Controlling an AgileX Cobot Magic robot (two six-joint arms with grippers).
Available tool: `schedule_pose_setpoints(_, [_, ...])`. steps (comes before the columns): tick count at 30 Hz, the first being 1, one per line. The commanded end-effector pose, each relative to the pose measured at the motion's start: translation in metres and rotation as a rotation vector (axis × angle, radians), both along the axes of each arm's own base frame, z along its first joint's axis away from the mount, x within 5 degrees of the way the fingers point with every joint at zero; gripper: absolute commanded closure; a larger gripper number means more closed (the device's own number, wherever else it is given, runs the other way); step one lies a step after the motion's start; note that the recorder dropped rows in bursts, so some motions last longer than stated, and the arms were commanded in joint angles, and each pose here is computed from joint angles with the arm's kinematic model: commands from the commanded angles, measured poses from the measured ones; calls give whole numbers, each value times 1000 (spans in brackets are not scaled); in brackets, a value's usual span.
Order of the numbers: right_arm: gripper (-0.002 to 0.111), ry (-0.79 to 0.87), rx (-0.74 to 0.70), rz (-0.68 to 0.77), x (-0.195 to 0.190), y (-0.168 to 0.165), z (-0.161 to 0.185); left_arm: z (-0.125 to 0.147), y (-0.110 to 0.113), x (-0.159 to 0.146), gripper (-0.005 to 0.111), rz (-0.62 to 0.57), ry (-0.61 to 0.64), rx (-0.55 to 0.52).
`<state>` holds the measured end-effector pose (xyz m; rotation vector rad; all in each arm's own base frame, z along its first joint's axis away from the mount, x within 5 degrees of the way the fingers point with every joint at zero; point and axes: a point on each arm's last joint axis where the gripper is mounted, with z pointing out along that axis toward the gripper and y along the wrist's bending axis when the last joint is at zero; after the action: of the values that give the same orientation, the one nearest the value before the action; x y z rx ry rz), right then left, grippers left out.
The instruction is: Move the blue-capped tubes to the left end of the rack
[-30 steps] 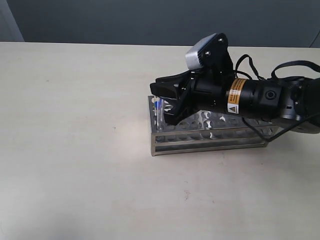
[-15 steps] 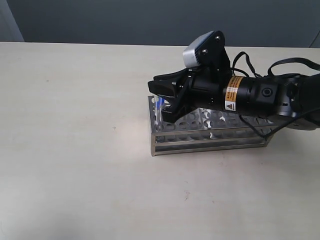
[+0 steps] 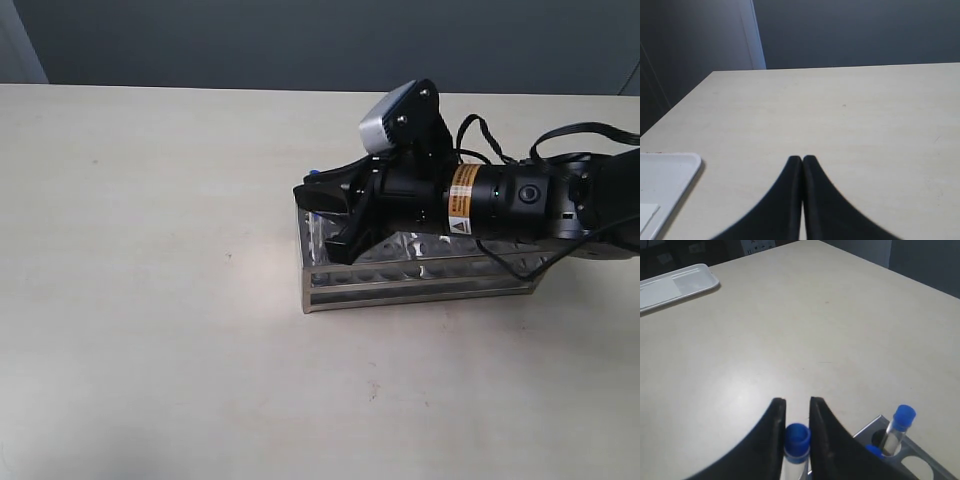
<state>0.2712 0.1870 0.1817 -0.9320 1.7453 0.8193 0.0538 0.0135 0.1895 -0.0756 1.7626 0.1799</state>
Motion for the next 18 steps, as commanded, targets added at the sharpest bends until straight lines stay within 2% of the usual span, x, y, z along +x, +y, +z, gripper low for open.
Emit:
schedule_pose_setpoints(1, [82,-4,-14,33,-2,1,-1,1,0,0,106,-7,-13,1])
schedule_pose_setpoints(2, [74,-8,-25,49,-3,1,-2,1,0,0,106,-7,-13,1])
schedule_pose_setpoints(3, [71,2,-25,53,-4,2,-2,1,0,0,106,-7,-13,1])
schedule_pose_setpoints(9, [74,1,26,56,-6,2,7,0,0,0,106,-6,-12,2])
schedule_pose_setpoints(10, [77,-14,38,44,-6,1,14,0,0,0,106,-6,-12,2])
schedule_pose_setpoints(12, [89,-65,55,17,-9,-3,33,0,0,0,106,-6,-12,2])
schedule_pose_setpoints(14, [107,-100,29,-51,-10,-10,49,0,0,0,106,-6,-12,2])
schedule_pose_setpoints(18, [109,-116,-94,-286,-12,-36,75,0,0,0,106,-6,-12,2])
